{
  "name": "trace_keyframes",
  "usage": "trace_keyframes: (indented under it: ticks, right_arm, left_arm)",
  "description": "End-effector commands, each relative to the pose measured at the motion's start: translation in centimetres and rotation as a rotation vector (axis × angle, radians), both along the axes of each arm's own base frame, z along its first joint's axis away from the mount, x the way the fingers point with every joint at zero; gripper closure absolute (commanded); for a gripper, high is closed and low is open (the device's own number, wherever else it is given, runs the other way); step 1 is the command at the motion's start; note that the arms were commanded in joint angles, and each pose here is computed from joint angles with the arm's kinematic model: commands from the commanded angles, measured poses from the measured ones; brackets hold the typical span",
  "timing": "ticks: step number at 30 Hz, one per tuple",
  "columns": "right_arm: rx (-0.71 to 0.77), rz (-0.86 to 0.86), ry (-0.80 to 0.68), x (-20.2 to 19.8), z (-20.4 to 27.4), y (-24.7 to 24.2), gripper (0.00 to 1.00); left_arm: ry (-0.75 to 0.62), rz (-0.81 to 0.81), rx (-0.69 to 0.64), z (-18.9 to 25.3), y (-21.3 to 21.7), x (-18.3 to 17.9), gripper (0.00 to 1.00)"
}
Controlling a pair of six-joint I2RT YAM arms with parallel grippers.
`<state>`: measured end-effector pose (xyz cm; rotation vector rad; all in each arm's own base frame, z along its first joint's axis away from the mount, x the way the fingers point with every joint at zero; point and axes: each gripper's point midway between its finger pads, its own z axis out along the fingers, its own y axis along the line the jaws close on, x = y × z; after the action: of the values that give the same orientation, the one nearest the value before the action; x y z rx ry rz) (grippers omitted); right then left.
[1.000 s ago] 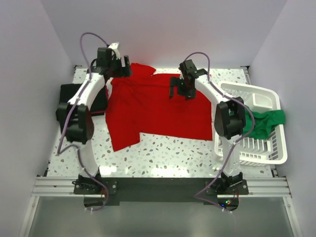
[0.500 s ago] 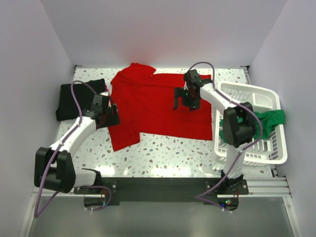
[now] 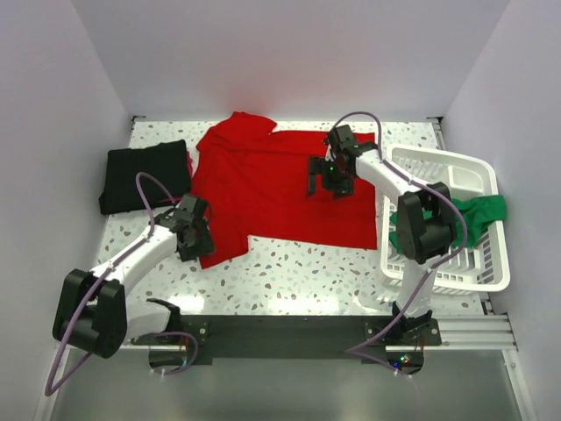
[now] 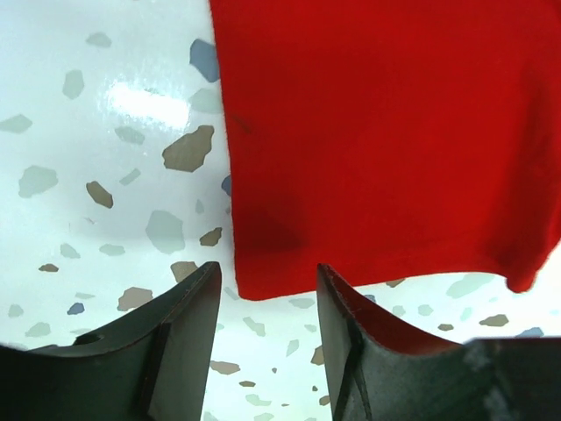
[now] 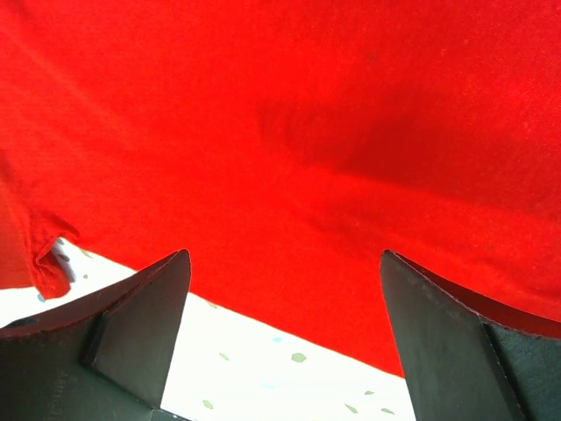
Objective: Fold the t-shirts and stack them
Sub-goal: Flatten the tshirt out
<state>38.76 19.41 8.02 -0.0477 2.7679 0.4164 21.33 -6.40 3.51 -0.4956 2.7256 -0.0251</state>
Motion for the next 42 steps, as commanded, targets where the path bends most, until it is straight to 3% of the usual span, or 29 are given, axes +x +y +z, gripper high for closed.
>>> trace_keyframes:
  ticks: [1, 8, 12, 24, 29, 34, 42]
  right_arm:
    - [0.066, 0.01, -0.066, 0.3, 2.5, 1.0, 0.08]
    - [0.047, 0.015, -0.063, -0.2, 2.5, 0.4, 0.09]
    - [0.042, 0.018, -0.057, -0.5, 2.4, 0.4, 0.09]
    - [0.034, 0.016, -0.047, -0.5, 2.1, 0.2, 0.09]
    - [0.03, 0.02, -0.043, -0.8, 2.1, 0.1, 0.09]
    - [0.005, 0.017, -0.017, -1.9, 1.1, -0.5, 0.09]
    - [-0.027, 0.007, 0.061, -4.2, -2.4, -1.5, 0.1]
  left_arm:
    - [0.026, 0.059, 0.025, -0.5, 0.5, -0.6, 0.48]
    - [0.051, 0.076, 0.003, -1.2, 0.1, -1.2, 0.56]
    - [0.046, 0.086, -0.025, -1.7, -0.2, -1.5, 0.65]
    - [0.081, 0.065, -0.031, -3.8, -0.4, -2.1, 0.69]
    - [0.086, 0.062, -0.019, -4.2, -0.2, -2.2, 1.0]
    - [0.021, 0.091, 0.025, -2.1, 1.2, -0.1, 1.0]
    - [-0.135, 0.194, -0.013, 2.4, 4.0, 3.8, 1.0]
